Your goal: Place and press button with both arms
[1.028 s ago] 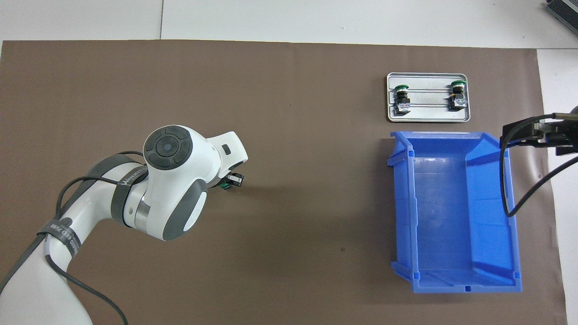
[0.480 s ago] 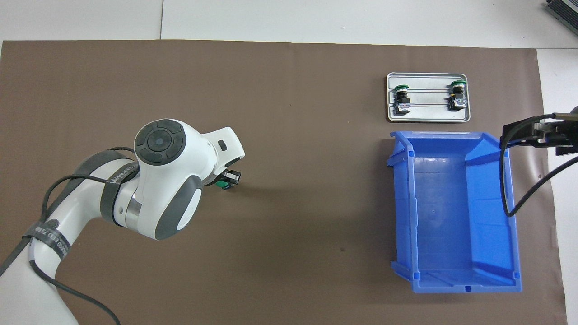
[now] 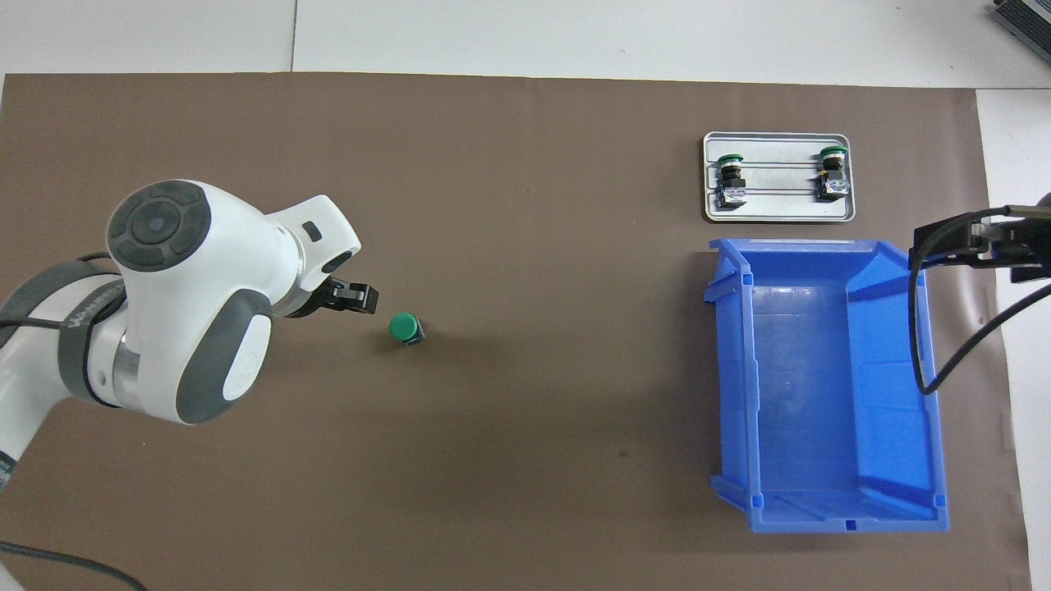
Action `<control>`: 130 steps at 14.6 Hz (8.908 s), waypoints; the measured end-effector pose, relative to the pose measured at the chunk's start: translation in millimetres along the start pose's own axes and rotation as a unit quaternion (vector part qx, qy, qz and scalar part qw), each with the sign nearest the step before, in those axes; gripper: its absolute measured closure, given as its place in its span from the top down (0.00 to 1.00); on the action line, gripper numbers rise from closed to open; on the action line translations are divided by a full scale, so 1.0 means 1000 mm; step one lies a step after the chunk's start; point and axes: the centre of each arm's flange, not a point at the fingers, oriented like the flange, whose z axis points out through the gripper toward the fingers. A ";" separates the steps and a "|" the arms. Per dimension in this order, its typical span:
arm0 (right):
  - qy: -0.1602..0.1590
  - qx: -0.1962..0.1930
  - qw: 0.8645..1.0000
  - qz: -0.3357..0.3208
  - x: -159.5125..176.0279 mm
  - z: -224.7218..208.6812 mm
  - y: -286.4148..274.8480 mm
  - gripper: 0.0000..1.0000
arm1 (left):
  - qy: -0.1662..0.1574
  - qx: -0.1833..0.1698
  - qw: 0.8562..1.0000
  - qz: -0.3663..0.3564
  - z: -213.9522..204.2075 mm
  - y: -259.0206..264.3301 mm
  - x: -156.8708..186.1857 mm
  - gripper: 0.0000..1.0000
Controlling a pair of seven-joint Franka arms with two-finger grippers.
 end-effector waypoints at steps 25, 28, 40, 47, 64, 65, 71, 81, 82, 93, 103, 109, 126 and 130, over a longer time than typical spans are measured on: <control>0.000 0.000 1.000 0.000 0.000 0.000 0.000 1.00 | -0.030 -0.003 1.000 -0.002 -0.191 -0.133 -0.019 1.00; 0.000 0.000 1.000 0.000 0.000 0.000 0.000 1.00 | -0.022 0.010 1.000 -0.002 -0.195 -0.136 -0.022 1.00; 0.000 0.000 1.000 0.000 0.000 0.000 0.000 1.00 | -0.020 0.013 1.000 -0.001 -0.195 -0.134 -0.022 1.00; 0.002 0.000 1.000 0.000 0.000 0.000 0.000 1.00 | -0.020 0.013 1.000 -0.006 -0.195 -0.139 -0.023 1.00; 0.089 0.135 0.982 -0.098 -0.093 0.124 -0.419 1.00 | -0.020 0.013 1.000 -0.006 -0.195 -0.139 -0.023 1.00; 0.096 0.143 0.978 -0.115 -0.106 0.139 -0.442 1.00 | -0.020 0.013 1.000 -0.006 -0.195 -0.139 -0.023 1.00; 0.124 0.126 0.957 -0.229 -0.132 0.211 -0.497 1.00 | -0.020 0.013 1.000 -0.006 -0.195 -0.139 -0.023 1.00; 0.152 0.107 0.942 -0.280 -0.129 0.296 -0.519 1.00 | -0.020 0.013 1.000 -0.006 -0.195 -0.139 -0.023 1.00; 0.151 0.107 0.941 -0.282 -0.130 0.298 -0.520 0.98 | -0.020 0.013 1.000 -0.006 -0.195 -0.139 -0.023 1.00; 0.161 0.095 0.935 -0.301 -0.136 0.297 -0.525 0.36 | -0.020 0.013 1.000 -0.006 -0.195 -0.139 -0.023 1.00; 0.218 0.084 0.953 -0.191 0.011 0.155 -0.378 0.36 | -0.020 0.013 1.000 -0.006 -0.195 -0.139 -0.023 1.00; 0.179 0.033 0.962 -0.203 0.076 0.095 -0.169 0.36 | -0.020 0.013 1.000 -0.006 -0.195 -0.139 -0.023 1.00; 0.133 0.045 0.981 -0.132 -0.050 0.297 0.009 0.36 | -0.020 0.013 1.000 -0.006 -0.195 -0.139 -0.023 1.00; 0.123 0.047 0.984 -0.119 -0.054 0.305 0.008 0.41 | -0.020 0.013 1.000 -0.006 -0.195 -0.139 -0.023 1.00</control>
